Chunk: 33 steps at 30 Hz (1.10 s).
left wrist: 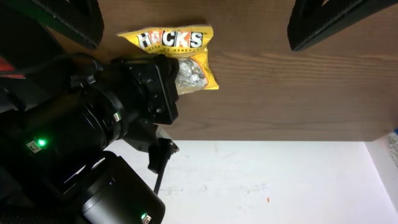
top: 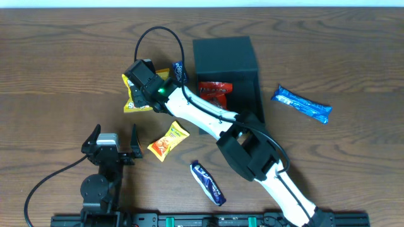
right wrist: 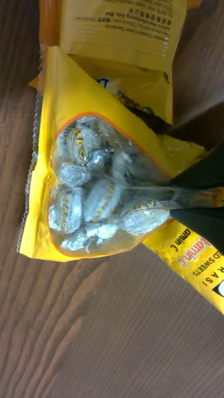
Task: Pack container
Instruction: 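Lower the right gripper and grasp the yellow HACKS bag, then carry the yellow bag right and lower it into the box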
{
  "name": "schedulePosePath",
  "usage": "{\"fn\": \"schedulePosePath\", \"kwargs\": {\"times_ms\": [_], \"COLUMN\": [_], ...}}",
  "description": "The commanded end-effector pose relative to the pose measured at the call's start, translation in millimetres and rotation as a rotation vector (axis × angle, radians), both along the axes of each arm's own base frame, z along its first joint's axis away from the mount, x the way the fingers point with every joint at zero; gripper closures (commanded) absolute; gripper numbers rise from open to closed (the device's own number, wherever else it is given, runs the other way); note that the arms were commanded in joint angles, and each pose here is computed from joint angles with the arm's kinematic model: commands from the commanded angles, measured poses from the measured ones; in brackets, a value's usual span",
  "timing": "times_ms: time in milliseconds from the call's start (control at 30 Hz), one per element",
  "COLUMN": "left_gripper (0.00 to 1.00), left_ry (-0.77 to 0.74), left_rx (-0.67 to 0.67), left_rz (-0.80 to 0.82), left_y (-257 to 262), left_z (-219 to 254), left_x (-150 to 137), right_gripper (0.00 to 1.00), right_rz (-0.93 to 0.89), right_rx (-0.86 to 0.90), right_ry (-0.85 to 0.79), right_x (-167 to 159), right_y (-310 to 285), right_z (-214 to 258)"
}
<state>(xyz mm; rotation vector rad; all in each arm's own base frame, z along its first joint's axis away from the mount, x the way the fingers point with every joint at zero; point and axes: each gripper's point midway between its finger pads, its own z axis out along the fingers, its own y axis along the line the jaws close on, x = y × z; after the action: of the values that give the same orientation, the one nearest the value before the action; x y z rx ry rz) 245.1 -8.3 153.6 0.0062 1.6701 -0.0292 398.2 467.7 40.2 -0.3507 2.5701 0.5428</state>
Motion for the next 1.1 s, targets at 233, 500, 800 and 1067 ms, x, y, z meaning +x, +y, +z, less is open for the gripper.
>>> {"fn": "schedulePosePath", "kwargs": {"times_ms": [233, 500, 800, 1067], "left_gripper": [0.05, 0.05, 0.05, 0.05], "left_ry": [0.063, 0.063, 0.063, 0.063], "left_rx": [-0.006, -0.006, -0.006, -0.006], "left_rz": [0.015, 0.015, 0.015, 0.015], "left_y": [3, 3, 3, 3], "left_z": [-19, -19, -19, -19], "left_x": [-2, -2, -2, -2], "right_gripper": [0.99, 0.99, 0.99, 0.99], "right_rz": [0.005, -0.024, -0.032, 0.02], "right_rx": [-0.015, -0.014, -0.076, -0.287], "right_ry": [-0.002, -0.056, -0.145, -0.245], "right_x": [-5, -3, -11, -28], "right_y": [1, -11, -45, -106], "right_z": [5, 53, 125, 179]}}
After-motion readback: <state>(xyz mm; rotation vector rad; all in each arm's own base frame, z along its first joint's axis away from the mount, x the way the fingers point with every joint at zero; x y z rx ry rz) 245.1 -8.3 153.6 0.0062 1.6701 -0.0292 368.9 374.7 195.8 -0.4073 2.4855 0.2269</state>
